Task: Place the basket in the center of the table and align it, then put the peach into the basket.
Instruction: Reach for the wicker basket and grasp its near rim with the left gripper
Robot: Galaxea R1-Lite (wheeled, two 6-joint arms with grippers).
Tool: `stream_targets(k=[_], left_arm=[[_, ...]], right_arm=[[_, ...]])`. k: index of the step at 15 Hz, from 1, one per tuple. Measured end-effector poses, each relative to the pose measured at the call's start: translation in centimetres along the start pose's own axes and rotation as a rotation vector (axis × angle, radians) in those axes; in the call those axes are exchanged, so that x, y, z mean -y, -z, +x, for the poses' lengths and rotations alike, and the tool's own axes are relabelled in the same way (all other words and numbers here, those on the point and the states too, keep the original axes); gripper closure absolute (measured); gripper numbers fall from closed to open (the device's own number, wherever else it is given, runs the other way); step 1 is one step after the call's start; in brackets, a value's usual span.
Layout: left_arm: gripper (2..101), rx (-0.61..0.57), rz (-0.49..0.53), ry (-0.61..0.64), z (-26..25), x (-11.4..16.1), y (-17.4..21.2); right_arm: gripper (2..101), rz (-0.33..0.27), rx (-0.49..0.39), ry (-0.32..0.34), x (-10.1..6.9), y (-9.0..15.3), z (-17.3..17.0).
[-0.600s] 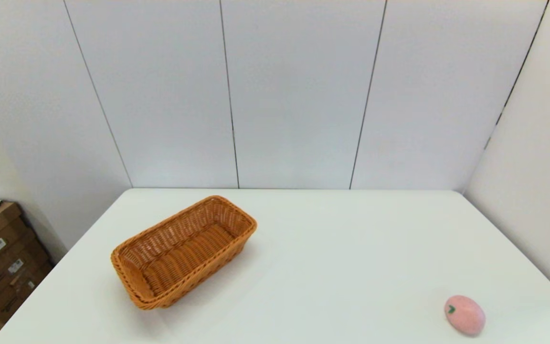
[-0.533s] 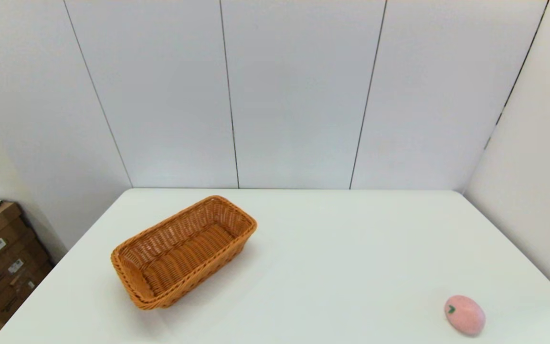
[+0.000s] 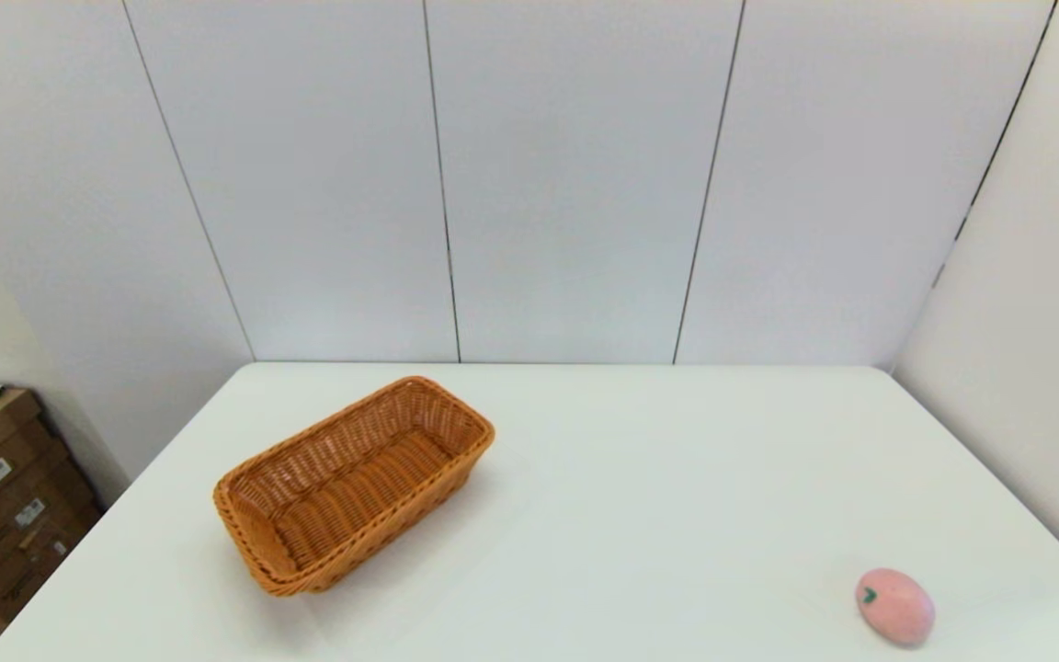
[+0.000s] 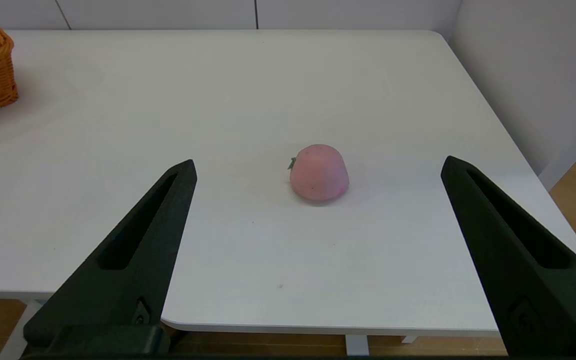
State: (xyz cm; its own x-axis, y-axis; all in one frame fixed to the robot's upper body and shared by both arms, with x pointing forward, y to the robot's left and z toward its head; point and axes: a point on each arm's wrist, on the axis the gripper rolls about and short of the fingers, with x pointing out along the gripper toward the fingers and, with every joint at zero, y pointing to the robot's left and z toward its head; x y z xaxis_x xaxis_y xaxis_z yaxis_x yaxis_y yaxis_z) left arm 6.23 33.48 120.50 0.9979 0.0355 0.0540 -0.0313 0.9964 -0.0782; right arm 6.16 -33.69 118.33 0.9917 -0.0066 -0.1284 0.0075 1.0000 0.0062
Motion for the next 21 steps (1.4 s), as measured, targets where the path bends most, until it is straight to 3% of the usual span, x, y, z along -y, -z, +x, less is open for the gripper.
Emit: stream_targets(k=[2, 4, 10, 15, 18, 21], left_arm=[[5.4, -0.004, -0.025, 0.000, -0.1, 0.2, -2.7], [5.4, -0.086, -0.072, -0.009, 1.0, 0.4, -5.1], [5.4, -0.570, -0.311, -0.125, 12.3, 1.3, -8.0], [5.4, -0.930, -0.492, -0.269, 21.9, 3.3, -3.9], [5.4, -1.096, -0.508, -0.385, 25.7, 4.1, 0.4], [5.4, -1.189, -0.515, -0.484, 28.0, 4.4, 3.8]], right_arm=[[5.2, -0.001, 0.000, 0.000, 0.0, 0.0, 0.0], [5.2, -0.001, 0.000, 0.000, 0.0, 0.0, 0.0], [5.2, -0.003, -0.001, 0.001, 0.0, 0.0, 0.0], [5.2, -0.003, -0.001, 0.001, 0.0, 0.0, 0.0], [5.2, 0.000, -0.001, 0.000, 0.0, 0.0, 0.0], [5.2, 0.000, 0.000, 0.000, 0.0, 0.0, 0.0]])
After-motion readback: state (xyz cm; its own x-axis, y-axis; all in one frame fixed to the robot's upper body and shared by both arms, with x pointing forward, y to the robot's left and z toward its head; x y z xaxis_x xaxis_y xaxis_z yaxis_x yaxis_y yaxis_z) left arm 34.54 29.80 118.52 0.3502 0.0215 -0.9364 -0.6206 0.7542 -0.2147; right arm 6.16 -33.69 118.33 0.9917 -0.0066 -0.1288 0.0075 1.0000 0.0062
